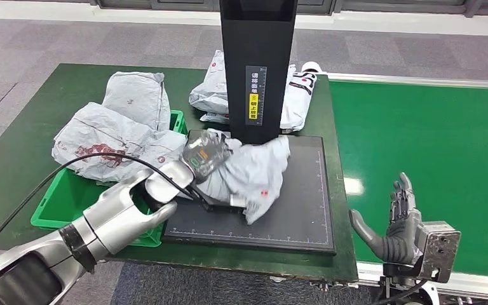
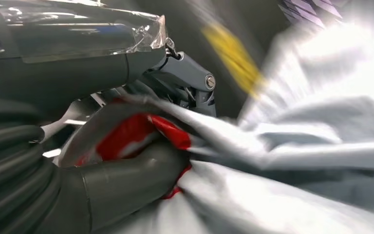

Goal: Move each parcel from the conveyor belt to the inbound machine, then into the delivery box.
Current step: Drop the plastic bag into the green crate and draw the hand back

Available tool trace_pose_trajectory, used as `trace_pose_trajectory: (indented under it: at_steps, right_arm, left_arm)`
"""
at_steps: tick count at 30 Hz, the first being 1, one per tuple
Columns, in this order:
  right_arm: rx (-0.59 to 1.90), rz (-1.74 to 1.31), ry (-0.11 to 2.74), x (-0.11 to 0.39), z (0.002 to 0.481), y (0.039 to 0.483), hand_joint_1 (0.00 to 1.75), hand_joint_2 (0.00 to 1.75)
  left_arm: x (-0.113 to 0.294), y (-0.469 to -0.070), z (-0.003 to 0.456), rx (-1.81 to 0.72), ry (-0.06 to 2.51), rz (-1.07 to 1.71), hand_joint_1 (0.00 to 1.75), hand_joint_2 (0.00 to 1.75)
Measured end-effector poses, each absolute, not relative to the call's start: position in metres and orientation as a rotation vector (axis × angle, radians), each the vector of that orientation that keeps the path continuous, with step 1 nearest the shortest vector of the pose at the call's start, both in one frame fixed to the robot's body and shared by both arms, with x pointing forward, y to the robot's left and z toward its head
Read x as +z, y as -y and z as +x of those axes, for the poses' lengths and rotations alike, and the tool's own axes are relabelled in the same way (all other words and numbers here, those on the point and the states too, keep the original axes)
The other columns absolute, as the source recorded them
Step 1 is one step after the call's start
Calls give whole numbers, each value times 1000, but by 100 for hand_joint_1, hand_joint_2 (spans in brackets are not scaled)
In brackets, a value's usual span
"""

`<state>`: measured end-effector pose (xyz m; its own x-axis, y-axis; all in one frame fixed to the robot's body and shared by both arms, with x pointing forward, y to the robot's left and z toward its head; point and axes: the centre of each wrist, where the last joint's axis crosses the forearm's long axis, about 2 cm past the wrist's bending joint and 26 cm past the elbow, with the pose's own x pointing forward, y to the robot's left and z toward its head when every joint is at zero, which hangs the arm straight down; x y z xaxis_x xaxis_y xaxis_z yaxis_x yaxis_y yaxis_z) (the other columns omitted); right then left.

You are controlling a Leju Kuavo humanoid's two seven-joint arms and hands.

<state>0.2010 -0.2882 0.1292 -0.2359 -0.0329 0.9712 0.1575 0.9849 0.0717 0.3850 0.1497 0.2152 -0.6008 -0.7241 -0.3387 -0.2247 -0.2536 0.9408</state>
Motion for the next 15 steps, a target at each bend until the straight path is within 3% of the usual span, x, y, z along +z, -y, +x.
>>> trace_pose_trajectory:
  at_steps: [8,15]
  right_arm:
    - [-209,-134,1799,131,192,292,0,175]
    - [-214,-138,1798,131,190,292,0,175]
  left_arm:
    - [304,-180,387,-1316,1923,1396,175,175]
    - [320,-210,375,-969,2025,1444,175,175]
